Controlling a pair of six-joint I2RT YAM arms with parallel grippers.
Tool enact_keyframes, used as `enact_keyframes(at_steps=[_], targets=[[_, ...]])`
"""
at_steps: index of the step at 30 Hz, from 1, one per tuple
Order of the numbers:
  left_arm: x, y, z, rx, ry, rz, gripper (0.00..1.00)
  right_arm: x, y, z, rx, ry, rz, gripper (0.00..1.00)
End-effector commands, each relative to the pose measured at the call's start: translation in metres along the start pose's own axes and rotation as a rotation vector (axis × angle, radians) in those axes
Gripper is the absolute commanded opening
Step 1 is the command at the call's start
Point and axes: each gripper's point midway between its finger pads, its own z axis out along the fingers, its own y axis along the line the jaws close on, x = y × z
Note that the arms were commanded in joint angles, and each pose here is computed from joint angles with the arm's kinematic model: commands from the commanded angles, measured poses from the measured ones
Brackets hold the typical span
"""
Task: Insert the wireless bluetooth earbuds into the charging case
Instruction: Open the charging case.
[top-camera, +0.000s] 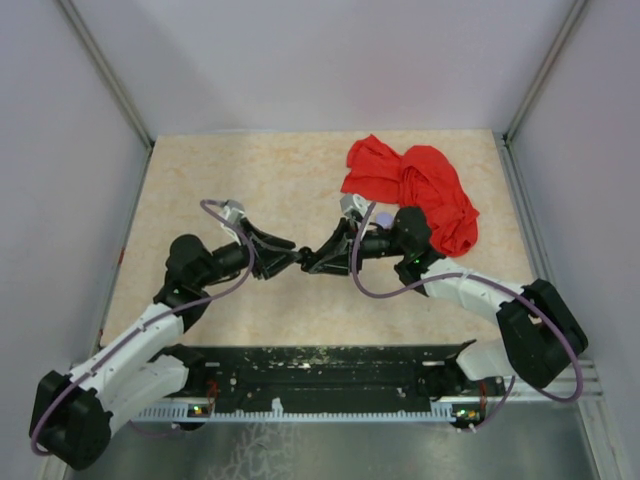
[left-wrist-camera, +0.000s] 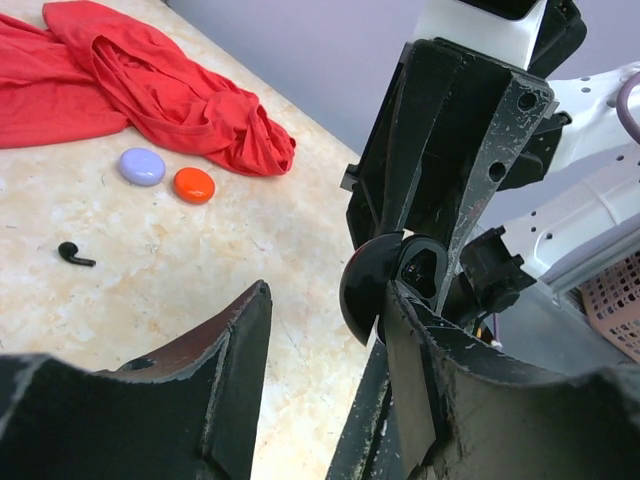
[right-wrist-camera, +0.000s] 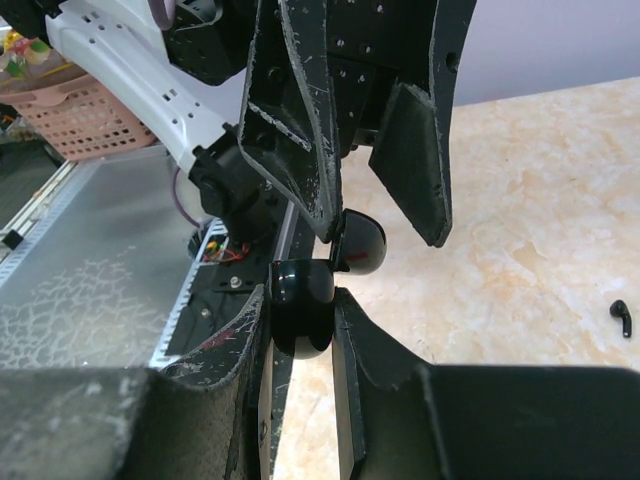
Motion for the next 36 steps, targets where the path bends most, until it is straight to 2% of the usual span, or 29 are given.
enact_keyframes(at_steps=[1,7,12,16,23,32,36], targets=[[0.000,0.012,-0.006,-0.069,-0.021,0.002,0.56,-0.021,0.017,-0.002,-0.056,-0.040,-0.122,0.00],[-0.002,-0.012,-0.010,0.050,-0.029,0.037,0.64,-0.020,0.016,-0.002,-0.058,-0.036,-0.123,0.00],[-0.001,-0.019,-0.007,0.105,-0.020,0.028,0.65,-0.022,0.018,-0.001,-0.076,-0.037,-0.125,0.00],[-0.002,-0.027,-0.004,0.169,-0.018,0.029,0.61,-0.022,0.018,0.000,-0.086,-0.044,-0.117,0.00],[-0.004,-0.031,0.001,0.212,-0.010,0.022,0.43,-0.021,0.019,0.001,-0.106,-0.046,-0.107,0.00],[-0.007,-0.037,0.000,0.235,-0.016,0.028,0.44,-0.016,0.015,0.003,-0.113,-0.043,-0.083,0.00],[-0.007,-0.037,0.000,0.236,-0.014,0.029,0.38,-0.017,0.016,0.003,-0.121,-0.045,-0.082,0.00]])
